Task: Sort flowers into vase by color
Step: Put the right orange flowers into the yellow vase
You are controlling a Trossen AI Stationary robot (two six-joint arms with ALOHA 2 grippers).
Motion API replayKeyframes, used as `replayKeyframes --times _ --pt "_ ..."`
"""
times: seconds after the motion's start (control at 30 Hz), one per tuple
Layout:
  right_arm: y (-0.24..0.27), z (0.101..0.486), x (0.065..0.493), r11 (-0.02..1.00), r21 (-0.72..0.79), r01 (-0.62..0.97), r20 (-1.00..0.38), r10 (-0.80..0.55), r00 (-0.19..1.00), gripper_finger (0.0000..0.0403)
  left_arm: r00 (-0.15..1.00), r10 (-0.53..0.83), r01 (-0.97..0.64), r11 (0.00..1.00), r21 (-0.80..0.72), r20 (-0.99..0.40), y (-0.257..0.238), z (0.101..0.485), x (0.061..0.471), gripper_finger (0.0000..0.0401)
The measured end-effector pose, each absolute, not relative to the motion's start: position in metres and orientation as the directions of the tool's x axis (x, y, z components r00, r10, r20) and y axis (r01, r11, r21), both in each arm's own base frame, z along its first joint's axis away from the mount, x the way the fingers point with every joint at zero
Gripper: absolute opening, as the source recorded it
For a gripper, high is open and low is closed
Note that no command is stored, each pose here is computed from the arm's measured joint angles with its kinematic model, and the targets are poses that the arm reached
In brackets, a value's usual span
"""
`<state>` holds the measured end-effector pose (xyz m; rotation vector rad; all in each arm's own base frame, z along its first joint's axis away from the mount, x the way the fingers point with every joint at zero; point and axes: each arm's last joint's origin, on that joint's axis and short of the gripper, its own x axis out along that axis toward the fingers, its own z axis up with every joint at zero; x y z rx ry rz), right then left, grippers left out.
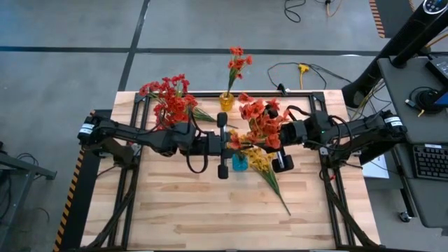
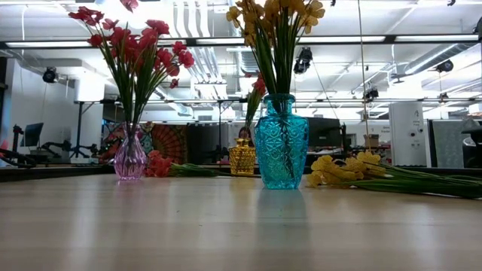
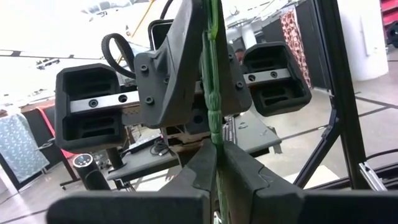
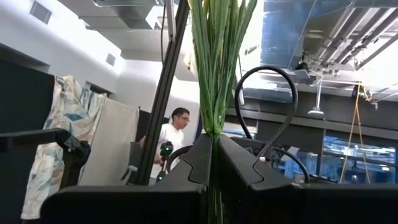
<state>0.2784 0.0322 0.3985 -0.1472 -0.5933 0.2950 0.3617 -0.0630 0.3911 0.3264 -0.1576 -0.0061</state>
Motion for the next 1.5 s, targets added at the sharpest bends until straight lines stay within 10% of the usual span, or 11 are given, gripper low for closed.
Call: replayKeyframes --times 0.3,0.97,1.5 --pt "0.032 0.397 0.278 0.946 -0.229 -0.230 0.496 0.317 0.809 0.0020 0.992 -0.033 -0.009 0.946 0.324 0.124 -0.063 0.390 0.360 0.0001" --pt "0.027 0.406 0.257 0.968 -0.199 -0.152 0.415 0.224 0.882 0.0221 0.997 0.029 -0.048 0.952 0.303 0.066 -0.063 0.397 0.345 0.0000" --pt "0.033 0.395 0.259 0.968 -0.250 -0.020 0.295 0.096 0.951 0.0243 0.979 0.205 -0.197 0.931 0.308 0.006 -0.060 0.390 0.345 0.0000"
